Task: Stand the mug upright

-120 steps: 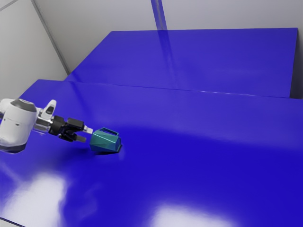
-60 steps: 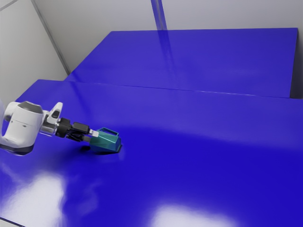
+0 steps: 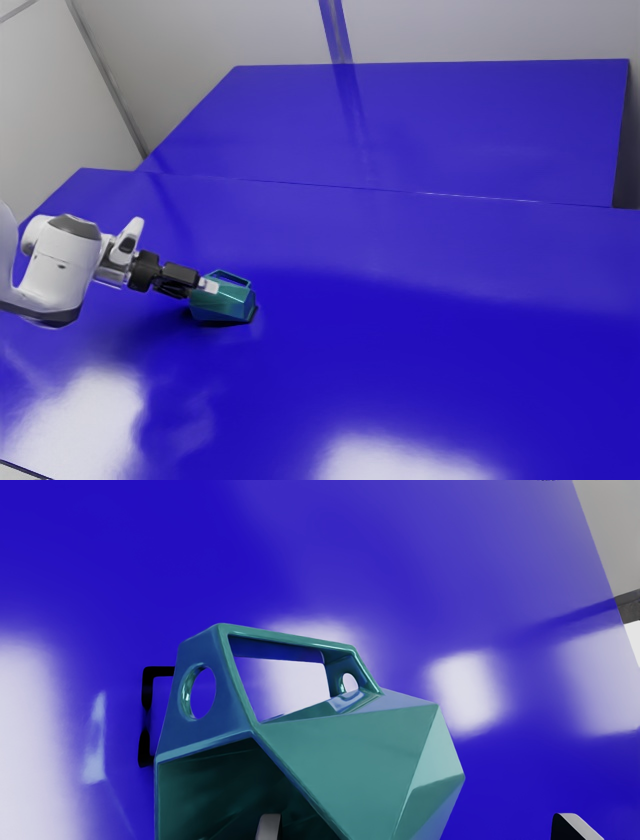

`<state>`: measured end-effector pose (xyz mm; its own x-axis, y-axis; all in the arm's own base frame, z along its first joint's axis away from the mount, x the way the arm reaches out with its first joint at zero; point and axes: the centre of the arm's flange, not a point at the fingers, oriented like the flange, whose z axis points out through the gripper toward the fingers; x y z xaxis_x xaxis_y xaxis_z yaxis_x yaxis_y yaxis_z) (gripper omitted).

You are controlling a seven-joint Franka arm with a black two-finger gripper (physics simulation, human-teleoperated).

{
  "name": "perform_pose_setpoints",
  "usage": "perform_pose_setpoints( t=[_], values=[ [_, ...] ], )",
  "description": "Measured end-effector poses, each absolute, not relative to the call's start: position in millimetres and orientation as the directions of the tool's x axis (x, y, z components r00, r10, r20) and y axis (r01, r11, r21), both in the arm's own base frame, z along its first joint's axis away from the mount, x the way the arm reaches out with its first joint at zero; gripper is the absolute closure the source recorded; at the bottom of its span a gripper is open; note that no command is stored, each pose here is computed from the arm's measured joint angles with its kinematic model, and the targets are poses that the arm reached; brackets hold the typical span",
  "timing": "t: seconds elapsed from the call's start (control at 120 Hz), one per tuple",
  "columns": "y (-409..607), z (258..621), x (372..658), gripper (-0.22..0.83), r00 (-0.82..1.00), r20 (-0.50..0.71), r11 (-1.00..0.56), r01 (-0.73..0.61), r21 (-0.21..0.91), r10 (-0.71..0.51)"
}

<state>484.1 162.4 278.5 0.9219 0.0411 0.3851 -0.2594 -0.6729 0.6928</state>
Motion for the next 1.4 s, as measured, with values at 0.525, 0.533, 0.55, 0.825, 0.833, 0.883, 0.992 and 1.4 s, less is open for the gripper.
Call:
perform_pose_setpoints(
  t=[0.525,0.533,0.55,0.825,0.833,0.883,0.992,1.4],
  values=[
    [152.4,278.4,486.9,0.48,0.907,0.42,-0.647,-0.304,0.699,0.027],
    [152.4,278.5,487.0,0.49,0.907,0.42,-0.647,-0.305,0.699,0.026],
    [152.3,278.7,487.0,0.51,0.907,0.421,-0.647,-0.306,0.698,0.026],
    [148.8,285.1,489.0,0.71,0.899,0.438,-0.648,-0.327,0.687,0.011],
    [148.5,285.6,489.2,0.71,0.899,0.439,-0.649,-0.329,0.687,0.009],
    [145.0,291.9,490.9,0.74,0.893,0.45,-0.65,-0.343,0.678,-0.002],
    [134.7,305.4,494.4,0.76,0.881,0.472,-0.651,-0.375,0.66,-0.029],
    [88.6,377.2,498.5,0.76,0.823,0.492,-0.673,-0.536,0.51,-0.282]
  ],
)
